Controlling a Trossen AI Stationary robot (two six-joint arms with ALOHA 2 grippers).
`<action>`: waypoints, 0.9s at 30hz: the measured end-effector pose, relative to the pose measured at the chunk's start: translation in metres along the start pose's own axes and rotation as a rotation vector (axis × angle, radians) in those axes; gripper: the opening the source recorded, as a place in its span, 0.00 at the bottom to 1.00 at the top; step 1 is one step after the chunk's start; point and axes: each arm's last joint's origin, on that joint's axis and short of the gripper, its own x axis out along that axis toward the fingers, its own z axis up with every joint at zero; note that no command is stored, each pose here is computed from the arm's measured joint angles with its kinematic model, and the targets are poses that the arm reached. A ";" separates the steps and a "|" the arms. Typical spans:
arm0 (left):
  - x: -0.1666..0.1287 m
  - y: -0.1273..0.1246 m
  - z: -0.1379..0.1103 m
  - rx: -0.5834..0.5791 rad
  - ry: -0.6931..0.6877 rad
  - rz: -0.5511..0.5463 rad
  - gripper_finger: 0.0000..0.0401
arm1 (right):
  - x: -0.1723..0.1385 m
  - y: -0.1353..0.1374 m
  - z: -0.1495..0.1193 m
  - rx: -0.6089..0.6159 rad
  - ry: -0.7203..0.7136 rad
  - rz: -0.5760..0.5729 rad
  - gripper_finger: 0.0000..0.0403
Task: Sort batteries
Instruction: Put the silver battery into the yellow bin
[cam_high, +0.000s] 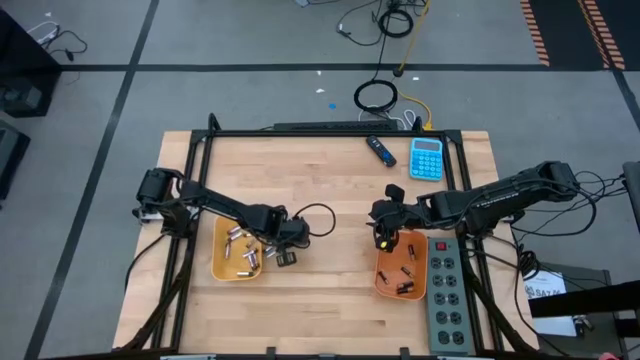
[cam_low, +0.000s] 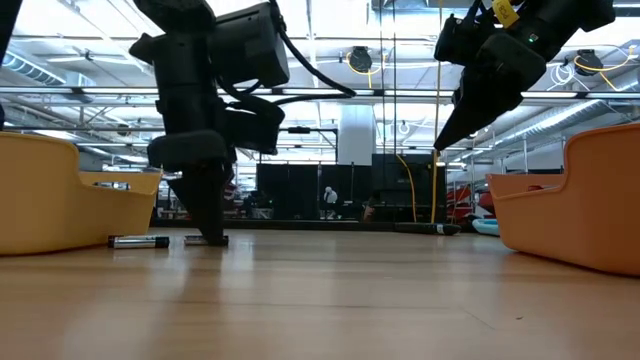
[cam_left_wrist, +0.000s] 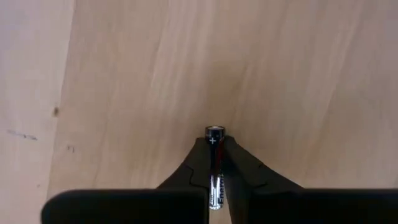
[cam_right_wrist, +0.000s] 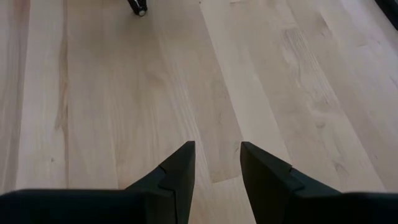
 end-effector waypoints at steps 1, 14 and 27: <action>0.000 0.000 0.000 0.011 0.002 -0.008 0.05 | 0.000 0.000 0.000 0.000 0.000 0.000 0.29; -0.082 0.024 -0.015 0.028 0.157 -0.260 0.05 | 0.000 0.000 0.000 0.005 0.001 -0.003 0.29; -0.097 0.040 -0.054 -0.027 0.342 -0.086 0.36 | -0.001 0.003 -0.001 0.006 0.001 0.008 0.29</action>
